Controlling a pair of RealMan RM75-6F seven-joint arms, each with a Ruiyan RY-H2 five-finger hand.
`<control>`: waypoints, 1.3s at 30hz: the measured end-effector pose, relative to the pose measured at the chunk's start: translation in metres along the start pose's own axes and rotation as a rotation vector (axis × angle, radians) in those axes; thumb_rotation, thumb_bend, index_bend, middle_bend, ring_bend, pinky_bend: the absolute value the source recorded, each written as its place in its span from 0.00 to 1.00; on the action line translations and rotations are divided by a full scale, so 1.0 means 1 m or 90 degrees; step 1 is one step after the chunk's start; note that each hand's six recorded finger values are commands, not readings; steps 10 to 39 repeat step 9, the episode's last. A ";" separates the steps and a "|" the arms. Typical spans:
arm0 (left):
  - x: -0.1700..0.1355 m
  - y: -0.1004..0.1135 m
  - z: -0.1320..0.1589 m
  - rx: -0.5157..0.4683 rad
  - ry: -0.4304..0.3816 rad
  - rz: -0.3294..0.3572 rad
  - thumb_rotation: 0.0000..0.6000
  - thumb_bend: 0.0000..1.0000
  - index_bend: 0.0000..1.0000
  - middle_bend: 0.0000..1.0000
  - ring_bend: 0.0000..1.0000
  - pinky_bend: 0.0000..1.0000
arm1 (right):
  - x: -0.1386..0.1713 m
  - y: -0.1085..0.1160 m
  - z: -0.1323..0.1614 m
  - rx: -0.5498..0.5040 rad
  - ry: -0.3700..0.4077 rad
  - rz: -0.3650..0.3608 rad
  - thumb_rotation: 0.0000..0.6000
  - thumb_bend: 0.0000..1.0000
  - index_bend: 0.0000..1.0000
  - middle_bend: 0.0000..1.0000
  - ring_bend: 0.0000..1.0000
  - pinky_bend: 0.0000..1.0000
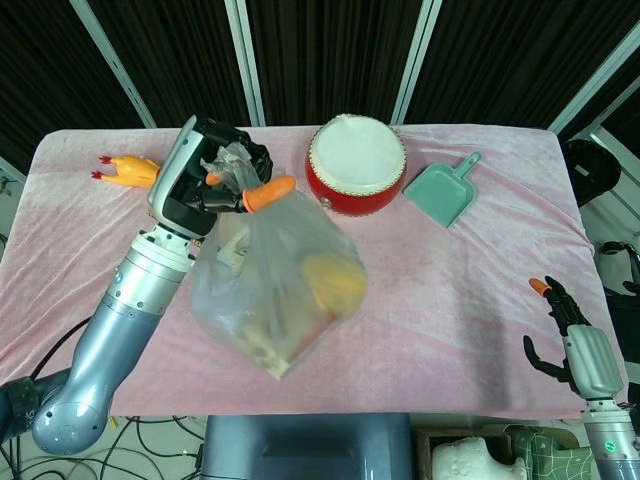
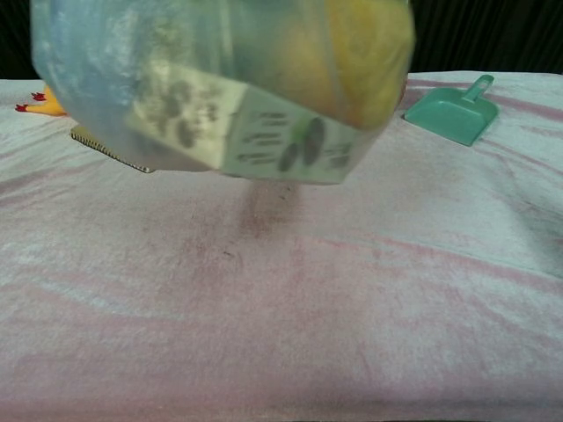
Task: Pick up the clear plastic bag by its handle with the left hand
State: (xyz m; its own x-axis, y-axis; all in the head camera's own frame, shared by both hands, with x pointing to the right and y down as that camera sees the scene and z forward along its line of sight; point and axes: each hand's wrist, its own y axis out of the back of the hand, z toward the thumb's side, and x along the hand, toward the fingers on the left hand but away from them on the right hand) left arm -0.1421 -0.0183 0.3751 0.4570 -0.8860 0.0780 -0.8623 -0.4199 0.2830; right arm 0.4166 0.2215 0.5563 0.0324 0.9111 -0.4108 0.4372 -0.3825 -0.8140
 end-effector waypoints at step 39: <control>0.003 -0.003 0.015 0.016 -0.008 0.006 1.00 0.16 0.75 0.99 0.87 0.83 | 0.000 0.000 0.000 -0.001 0.000 -0.001 1.00 0.42 0.11 0.00 0.08 0.27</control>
